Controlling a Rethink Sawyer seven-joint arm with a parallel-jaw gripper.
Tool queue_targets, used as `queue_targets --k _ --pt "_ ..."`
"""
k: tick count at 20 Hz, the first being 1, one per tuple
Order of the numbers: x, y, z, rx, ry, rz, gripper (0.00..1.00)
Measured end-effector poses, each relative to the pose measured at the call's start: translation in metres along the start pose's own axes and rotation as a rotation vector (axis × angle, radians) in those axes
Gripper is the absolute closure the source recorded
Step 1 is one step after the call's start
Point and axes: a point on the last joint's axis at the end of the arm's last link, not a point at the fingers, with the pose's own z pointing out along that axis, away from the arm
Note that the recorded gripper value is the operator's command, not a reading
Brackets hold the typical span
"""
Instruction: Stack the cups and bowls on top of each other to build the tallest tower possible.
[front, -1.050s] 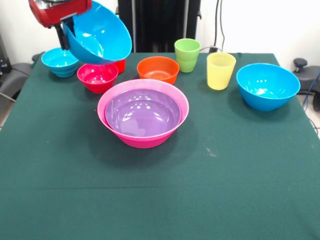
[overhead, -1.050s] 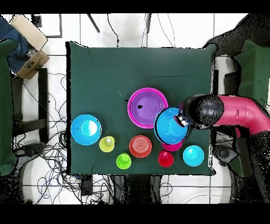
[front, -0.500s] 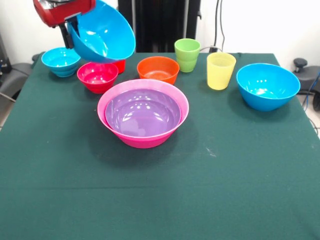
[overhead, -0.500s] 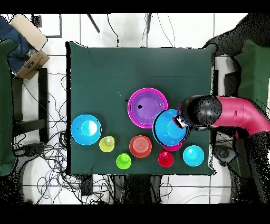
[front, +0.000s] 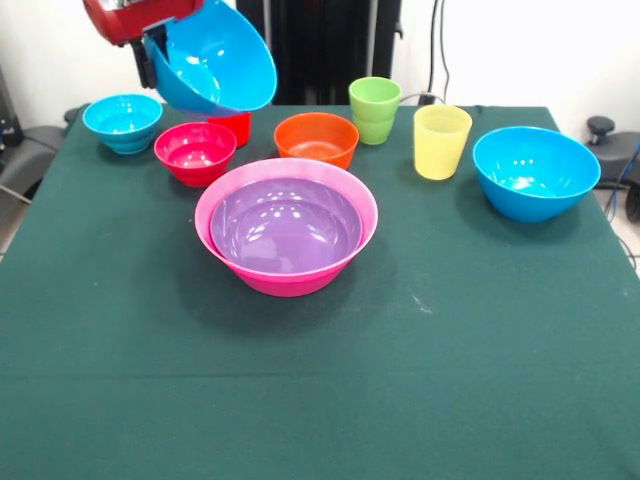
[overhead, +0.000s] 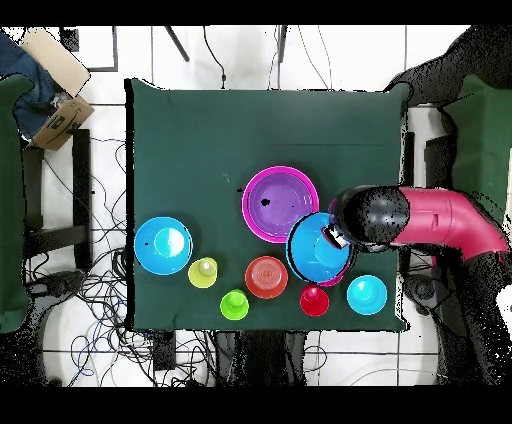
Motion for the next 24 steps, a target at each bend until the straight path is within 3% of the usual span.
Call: queue_targets --k 15,24 --pt "-0.008 0.023 -0.013 0.064 0.021 -0.029 1.0" --pt "-0.013 0.035 -0.016 0.066 0.038 -0.015 1.0"
